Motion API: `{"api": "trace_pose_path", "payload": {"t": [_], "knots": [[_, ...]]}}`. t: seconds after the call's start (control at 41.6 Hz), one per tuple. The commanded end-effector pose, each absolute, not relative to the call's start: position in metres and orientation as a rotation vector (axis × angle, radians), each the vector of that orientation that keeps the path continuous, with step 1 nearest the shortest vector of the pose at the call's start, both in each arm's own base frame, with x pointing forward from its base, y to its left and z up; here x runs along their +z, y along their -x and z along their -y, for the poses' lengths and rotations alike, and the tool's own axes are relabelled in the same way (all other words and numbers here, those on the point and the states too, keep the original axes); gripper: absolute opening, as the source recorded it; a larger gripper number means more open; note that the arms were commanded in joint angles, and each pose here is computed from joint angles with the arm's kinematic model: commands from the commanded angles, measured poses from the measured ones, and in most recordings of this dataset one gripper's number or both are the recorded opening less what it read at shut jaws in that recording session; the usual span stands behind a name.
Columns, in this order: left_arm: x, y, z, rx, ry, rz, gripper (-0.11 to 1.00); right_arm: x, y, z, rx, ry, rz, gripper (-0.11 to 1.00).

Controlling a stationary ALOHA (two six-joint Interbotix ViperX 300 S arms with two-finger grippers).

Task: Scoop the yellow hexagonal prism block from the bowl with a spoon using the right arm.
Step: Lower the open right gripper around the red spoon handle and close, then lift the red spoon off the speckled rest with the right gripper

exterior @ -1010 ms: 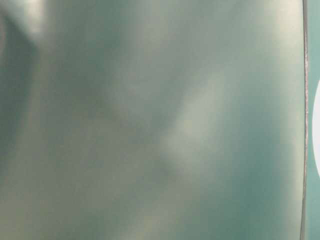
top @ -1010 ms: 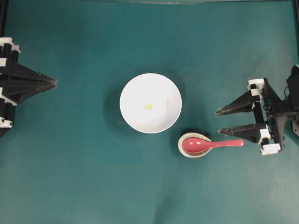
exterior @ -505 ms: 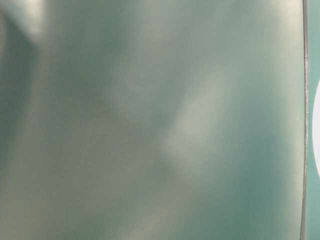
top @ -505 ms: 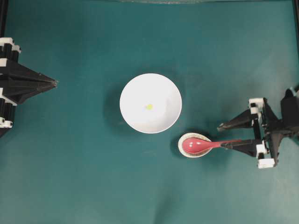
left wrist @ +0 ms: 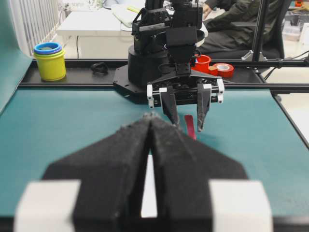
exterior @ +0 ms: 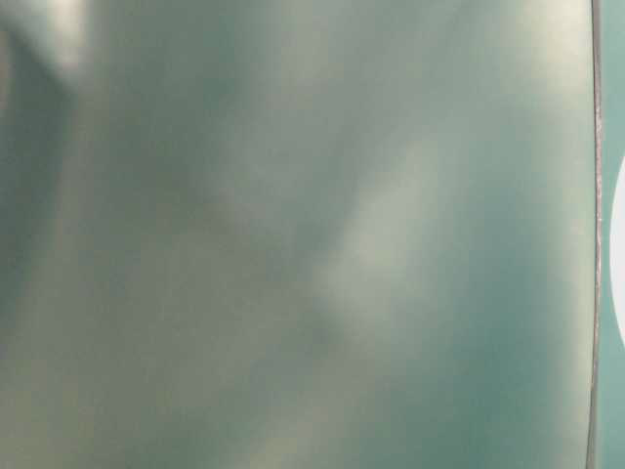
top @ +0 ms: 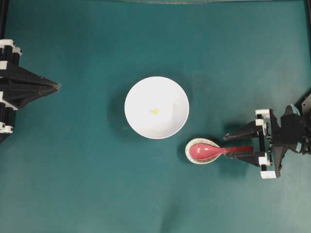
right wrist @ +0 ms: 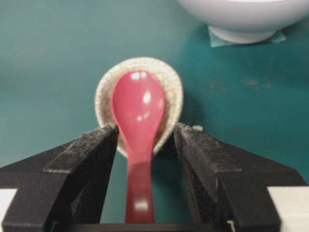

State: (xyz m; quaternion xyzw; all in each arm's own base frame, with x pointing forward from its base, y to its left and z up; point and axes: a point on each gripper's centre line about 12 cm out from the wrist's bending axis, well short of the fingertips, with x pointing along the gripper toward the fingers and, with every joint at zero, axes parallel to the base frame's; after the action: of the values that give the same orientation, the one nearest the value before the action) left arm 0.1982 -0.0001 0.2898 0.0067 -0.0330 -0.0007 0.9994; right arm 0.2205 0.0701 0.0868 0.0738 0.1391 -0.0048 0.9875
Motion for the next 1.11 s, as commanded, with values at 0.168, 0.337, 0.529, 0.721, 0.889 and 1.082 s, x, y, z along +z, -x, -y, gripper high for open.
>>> {"api": "trace_pose_path", "payload": {"t": [0.168,0.337,0.529,0.721,0.889,1.082], "knots": [[0.297,-0.201,0.000,0.000,-0.014,0.081,-0.01,0.082,-0.223,-0.078,0.007,-0.155,-0.315,0.57],[0.297,-0.201,0.000,-0.001,-0.015,0.081,-0.01,0.075,-0.222,-0.078,-0.005,-0.153,-0.359,0.57],[0.297,-0.201,0.000,-0.001,-0.015,0.081,0.00,0.075,-0.222,-0.078,-0.006,-0.151,-0.362,0.57],[0.297,-0.201,0.000,-0.001,-0.018,0.081,0.00,0.075,-0.222,-0.078,-0.007,-0.152,-0.357,0.57],[0.297,-0.201,0.000,0.000,-0.017,0.081,-0.01,0.076,-0.223,-0.078,-0.005,-0.153,-0.356,0.54],[0.297,-0.201,0.000,0.000,-0.017,0.081,-0.01,0.076,-0.223,-0.079,0.000,-0.153,-0.355,0.29]]}}
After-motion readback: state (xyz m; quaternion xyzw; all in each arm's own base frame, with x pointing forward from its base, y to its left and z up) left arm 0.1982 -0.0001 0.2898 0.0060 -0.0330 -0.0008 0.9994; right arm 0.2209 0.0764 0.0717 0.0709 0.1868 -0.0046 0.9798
